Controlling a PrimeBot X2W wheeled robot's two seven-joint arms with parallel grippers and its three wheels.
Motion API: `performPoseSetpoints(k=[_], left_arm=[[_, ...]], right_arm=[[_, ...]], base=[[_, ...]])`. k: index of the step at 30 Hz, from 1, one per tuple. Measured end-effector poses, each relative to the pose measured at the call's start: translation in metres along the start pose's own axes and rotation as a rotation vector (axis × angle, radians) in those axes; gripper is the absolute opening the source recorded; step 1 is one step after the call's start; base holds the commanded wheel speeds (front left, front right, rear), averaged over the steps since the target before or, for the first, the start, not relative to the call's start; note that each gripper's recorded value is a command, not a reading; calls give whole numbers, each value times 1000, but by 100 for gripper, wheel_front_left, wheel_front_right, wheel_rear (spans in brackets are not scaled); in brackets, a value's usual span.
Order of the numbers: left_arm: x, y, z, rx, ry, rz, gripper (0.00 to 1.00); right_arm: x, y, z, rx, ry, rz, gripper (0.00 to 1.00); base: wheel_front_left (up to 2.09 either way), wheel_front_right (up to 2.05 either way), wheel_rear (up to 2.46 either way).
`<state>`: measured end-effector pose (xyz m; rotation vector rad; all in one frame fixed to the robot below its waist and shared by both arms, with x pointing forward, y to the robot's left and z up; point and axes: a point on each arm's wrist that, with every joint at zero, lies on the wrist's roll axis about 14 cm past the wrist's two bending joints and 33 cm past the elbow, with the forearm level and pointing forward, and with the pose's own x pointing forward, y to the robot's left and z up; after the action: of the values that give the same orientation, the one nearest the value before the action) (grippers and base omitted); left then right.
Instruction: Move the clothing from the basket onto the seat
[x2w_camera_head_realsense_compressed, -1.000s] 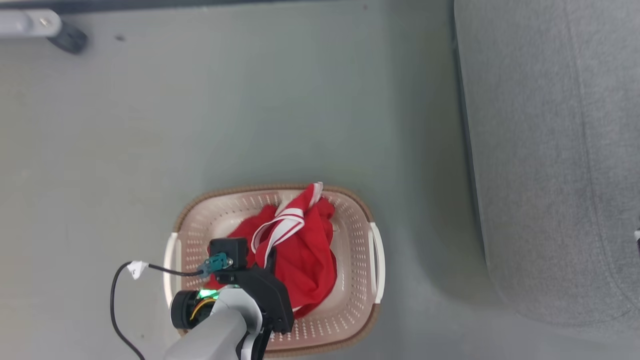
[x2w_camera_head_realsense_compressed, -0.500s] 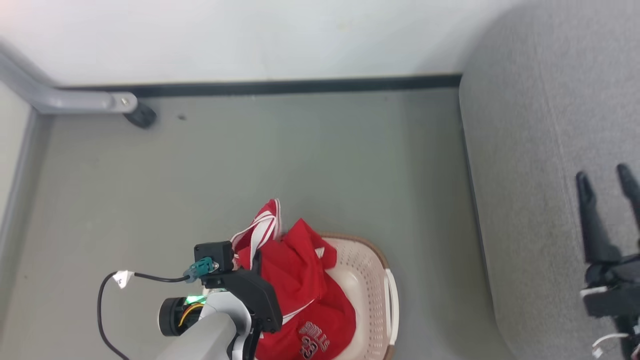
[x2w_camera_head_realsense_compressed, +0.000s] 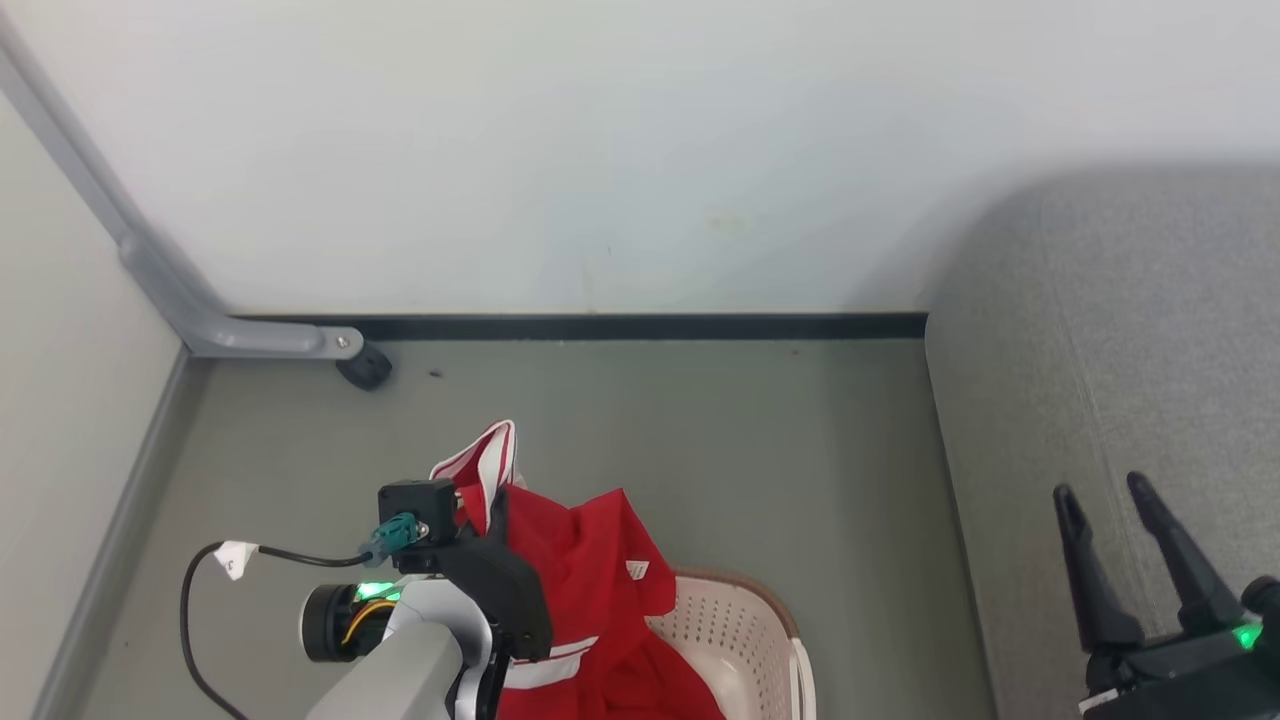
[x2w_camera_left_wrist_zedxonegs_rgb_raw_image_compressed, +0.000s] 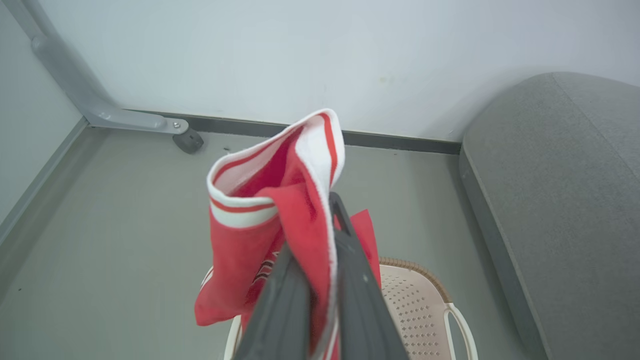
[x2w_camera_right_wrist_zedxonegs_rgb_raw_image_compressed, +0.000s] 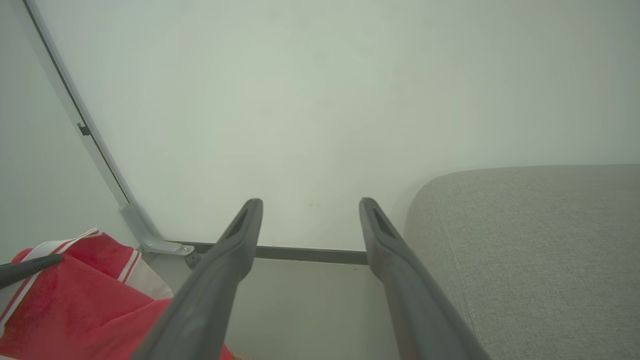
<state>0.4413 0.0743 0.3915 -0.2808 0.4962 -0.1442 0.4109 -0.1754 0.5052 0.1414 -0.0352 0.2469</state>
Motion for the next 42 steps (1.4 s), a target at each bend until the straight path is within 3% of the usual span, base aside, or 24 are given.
performPoseSetpoints(k=[18, 29, 42], left_arm=[[-68, -51, 127, 120, -461, -191, 0], [-120, -85, 161, 132, -653, -331, 0], [-162, -110, 183, 155, -762, -429, 0]], right_arm=[[-24, 59, 2, -21, -3, 128, 100], [-26, 110, -9, 8, 34, 285, 100], [-18, 170, -11, 28, 48, 470, 100]], base=[[0, 0, 0], [0, 0, 0], [0, 0, 0]])
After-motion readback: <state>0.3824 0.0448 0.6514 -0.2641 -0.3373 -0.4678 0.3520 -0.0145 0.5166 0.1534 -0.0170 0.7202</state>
